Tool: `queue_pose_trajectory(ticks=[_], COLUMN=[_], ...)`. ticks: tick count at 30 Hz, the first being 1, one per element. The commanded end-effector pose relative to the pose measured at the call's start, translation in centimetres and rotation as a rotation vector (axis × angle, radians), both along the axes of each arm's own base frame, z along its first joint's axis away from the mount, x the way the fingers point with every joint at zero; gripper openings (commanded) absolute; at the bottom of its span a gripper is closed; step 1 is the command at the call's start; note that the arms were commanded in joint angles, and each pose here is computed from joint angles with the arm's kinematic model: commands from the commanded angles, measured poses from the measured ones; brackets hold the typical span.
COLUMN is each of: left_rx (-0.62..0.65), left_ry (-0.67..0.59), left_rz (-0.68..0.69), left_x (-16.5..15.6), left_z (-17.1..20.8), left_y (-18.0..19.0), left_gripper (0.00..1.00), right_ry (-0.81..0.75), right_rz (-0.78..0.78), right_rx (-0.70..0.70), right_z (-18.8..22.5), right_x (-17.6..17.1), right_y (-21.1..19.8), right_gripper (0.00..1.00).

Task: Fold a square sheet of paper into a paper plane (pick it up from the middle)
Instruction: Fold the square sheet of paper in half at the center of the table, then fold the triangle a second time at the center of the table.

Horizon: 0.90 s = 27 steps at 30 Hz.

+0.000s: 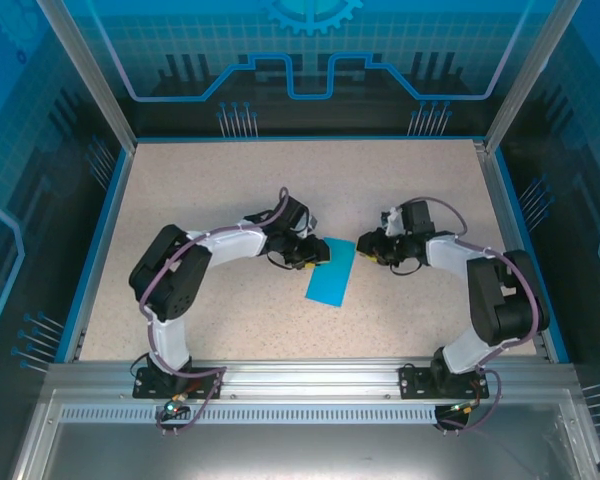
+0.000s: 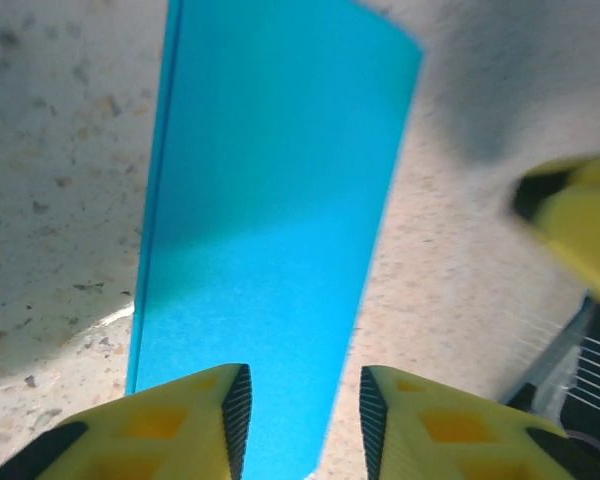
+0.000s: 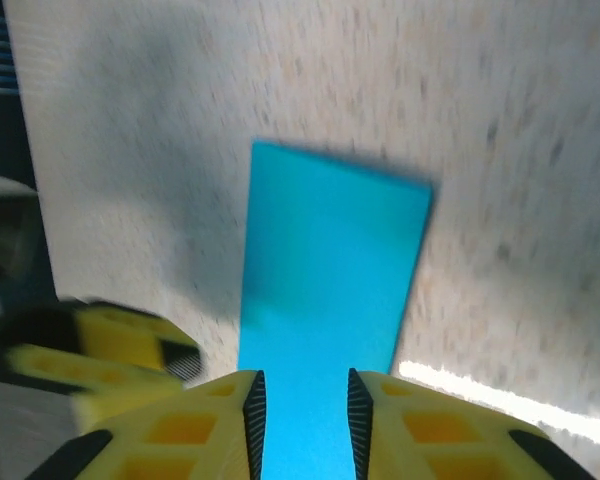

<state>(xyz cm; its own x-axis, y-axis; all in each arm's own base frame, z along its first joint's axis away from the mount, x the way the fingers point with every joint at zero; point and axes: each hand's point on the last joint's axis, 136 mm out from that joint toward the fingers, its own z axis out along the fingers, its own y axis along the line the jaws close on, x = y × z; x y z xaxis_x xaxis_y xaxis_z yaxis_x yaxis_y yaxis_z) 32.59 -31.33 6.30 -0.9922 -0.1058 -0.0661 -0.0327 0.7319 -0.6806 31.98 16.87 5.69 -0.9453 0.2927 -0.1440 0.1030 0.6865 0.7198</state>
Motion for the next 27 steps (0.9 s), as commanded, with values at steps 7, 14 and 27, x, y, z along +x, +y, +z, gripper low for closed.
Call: queue_pose_trajectory(ticks=[7, 14, 27], left_rx=[-0.131, -0.116, -0.098], left_ry=[0.064, 0.09, 0.12], left_rz=[0.01, 0.0, -0.003], left_x=[0.9, 0.8, -0.1], left_z=[0.7, -0.5, -1.6], left_y=[1.5, 1.5, 1.6], left_gripper=[0.5, 0.53, 0.54], right_ry=[0.057, 0.059, 0.074], right_rz=[-0.018, -0.004, 0.027], right_rx=[-0.088, -0.063, -0.045], right_z=[-1.6, -1.8, -2.4], right_x=[-5.1, -5.2, -4.7], right_y=[2.3, 3.4, 4.5], right_gripper=[0.42, 0.43, 0.44])
